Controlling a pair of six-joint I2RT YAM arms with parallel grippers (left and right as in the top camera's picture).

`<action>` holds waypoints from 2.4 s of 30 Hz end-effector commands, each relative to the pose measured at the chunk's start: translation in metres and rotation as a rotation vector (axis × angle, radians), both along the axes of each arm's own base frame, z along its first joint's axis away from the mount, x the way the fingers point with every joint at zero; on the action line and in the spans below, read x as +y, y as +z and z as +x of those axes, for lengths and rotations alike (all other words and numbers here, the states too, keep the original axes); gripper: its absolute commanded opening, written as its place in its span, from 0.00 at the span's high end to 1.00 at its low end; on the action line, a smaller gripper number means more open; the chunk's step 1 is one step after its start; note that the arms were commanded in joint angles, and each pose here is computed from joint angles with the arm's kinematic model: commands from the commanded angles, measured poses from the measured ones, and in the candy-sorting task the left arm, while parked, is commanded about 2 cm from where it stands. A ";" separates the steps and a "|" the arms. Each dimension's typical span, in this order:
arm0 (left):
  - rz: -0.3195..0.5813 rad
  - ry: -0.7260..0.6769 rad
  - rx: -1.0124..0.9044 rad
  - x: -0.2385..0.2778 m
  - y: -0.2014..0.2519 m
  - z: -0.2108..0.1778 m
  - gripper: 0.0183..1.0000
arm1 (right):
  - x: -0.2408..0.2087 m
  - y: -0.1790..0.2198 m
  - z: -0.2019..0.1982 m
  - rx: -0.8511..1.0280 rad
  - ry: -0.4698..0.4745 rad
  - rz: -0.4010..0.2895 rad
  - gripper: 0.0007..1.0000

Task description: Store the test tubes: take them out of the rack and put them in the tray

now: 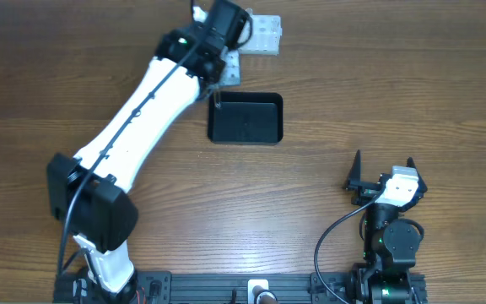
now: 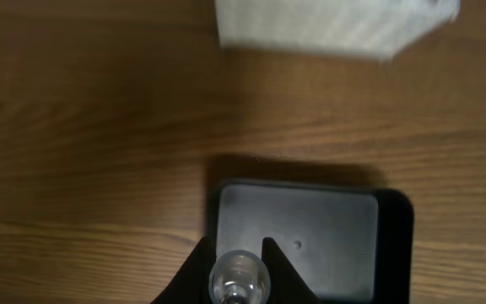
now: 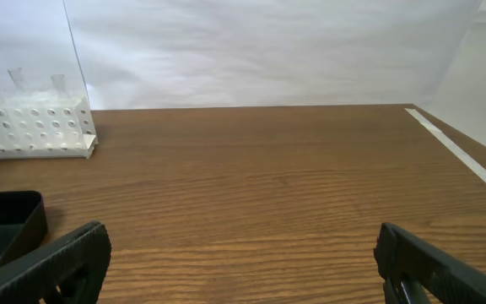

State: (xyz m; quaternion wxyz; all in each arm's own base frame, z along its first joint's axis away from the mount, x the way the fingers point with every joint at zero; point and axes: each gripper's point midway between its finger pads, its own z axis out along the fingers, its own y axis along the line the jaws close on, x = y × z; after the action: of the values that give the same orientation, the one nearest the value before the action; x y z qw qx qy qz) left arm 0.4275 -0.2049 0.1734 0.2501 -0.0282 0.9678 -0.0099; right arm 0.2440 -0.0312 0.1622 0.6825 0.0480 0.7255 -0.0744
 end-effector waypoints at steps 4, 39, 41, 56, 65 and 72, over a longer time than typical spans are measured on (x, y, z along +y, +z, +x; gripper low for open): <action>0.063 0.046 0.050 0.002 -0.047 0.012 0.92 | 0.001 -0.002 0.000 0.000 0.006 0.003 0.01; 0.021 0.059 0.059 -0.006 -0.062 0.025 0.68 | 0.001 -0.002 0.000 0.000 0.006 0.003 0.01; 0.012 0.062 -0.038 -0.012 -0.037 0.040 0.67 | 0.001 -0.002 0.000 0.000 0.006 0.003 0.01; 0.012 0.026 -0.374 -0.041 0.008 0.128 0.39 | 0.001 -0.002 0.000 0.000 0.006 0.003 0.01; 0.004 0.051 -0.412 -0.042 -0.026 0.168 0.36 | 0.001 -0.002 0.000 0.000 0.006 0.003 0.01; 0.004 0.031 -0.427 -0.045 -0.036 0.177 0.37 | 0.001 -0.002 0.000 0.000 0.006 0.003 0.01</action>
State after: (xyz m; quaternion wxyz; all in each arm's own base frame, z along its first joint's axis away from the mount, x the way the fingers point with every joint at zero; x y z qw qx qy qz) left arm 0.5959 -0.2493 0.1243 0.4317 -0.0426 0.9010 -0.0097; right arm 0.2440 -0.0311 0.1622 0.6825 0.0480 0.7255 -0.0741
